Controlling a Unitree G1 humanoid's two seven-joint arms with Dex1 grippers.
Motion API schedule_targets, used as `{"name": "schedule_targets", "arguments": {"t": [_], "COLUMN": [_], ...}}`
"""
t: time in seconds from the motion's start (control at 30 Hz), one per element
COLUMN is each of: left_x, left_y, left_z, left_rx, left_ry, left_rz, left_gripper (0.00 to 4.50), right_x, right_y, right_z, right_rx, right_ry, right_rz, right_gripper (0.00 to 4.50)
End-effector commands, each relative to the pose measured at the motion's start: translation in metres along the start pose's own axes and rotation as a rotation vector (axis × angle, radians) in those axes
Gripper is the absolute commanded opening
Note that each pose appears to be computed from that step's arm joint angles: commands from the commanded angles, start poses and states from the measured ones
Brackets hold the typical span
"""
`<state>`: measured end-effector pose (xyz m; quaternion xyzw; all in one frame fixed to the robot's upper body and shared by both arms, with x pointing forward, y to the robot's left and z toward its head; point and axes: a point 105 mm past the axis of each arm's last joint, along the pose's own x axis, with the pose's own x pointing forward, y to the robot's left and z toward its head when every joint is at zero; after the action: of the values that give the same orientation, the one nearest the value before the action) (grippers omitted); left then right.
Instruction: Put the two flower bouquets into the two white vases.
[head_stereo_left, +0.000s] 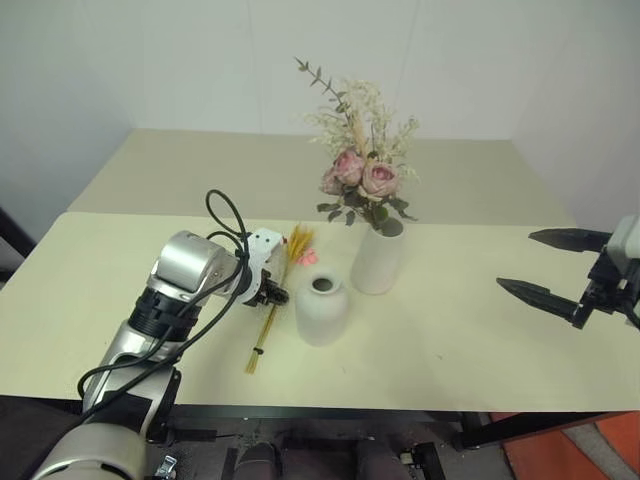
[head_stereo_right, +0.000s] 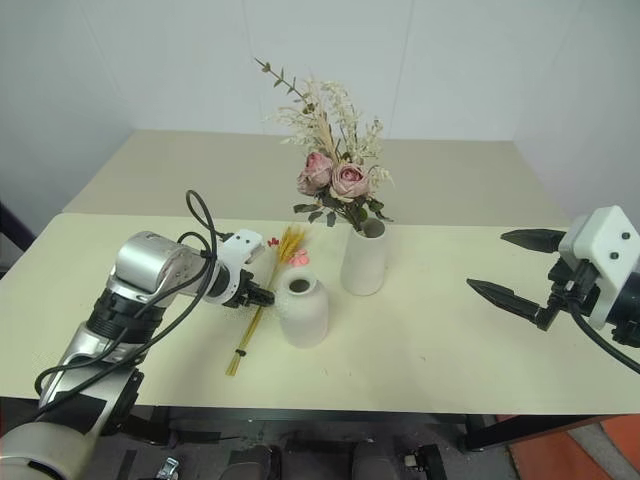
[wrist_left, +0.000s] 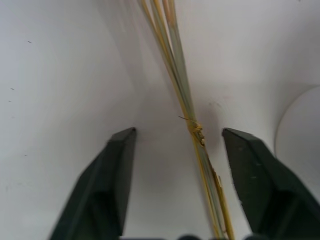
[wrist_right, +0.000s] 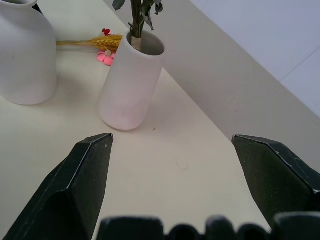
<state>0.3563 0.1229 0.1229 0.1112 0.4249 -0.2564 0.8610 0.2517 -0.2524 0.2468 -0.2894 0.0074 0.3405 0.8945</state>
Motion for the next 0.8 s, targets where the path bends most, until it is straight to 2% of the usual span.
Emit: {"name": "schedule_targets", "arguments": {"t": [0.03, 0.2, 0.3, 0.43, 0.53, 0.6, 0.63, 0.73, 0.8], "left_x": [0.003, 0.004, 0.001, -0.018, -0.053, -0.090, -0.107, -0.152, -0.188], "left_y": [-0.003, 0.003, 0.007, 0.029, 0.066, 0.092, 0.097, 0.093, 0.069], "left_z": [0.005, 0.006, 0.012, 0.038, 0.068, 0.087, 0.095, 0.110, 0.124], "left_rx": [0.019, 0.007, 0.007, -0.036, -0.142, -0.233, -0.282, -0.373, -0.401], "left_ry": [-0.009, -0.025, -0.065, -0.224, -0.450, -0.660, -0.773, -1.053, -1.300], "left_rz": [0.003, 0.035, 0.066, 0.192, 0.376, 0.521, 0.523, 0.394, 0.111], "left_gripper": [1.65, 0.03, 0.03, 0.03, 0.03, 0.03, 0.03, 0.03, 0.03], "right_x": [-0.006, -0.005, -0.004, -0.005, -0.006, -0.008, -0.009, -0.013, -0.018], "right_y": [-0.005, -0.005, -0.005, -0.006, -0.007, -0.009, -0.010, -0.012, -0.010], "right_z": [0.012, 0.012, 0.012, 0.012, 0.013, 0.014, 0.015, 0.018, 0.021], "right_rx": [-0.032, -0.040, -0.040, -0.042, -0.051, -0.067, -0.072, -0.081, -0.069], "right_ry": [-0.030, -0.040, -0.043, -0.044, -0.042, -0.037, -0.037, -0.056, -0.081], "right_rz": [-0.038, -0.034, -0.031, -0.032, -0.030, -0.034, -0.037, -0.042, -0.028], "right_gripper": [4.50, 4.50, 4.50, 4.50, 4.50, 4.50, 4.50, 4.50, 4.50]}}
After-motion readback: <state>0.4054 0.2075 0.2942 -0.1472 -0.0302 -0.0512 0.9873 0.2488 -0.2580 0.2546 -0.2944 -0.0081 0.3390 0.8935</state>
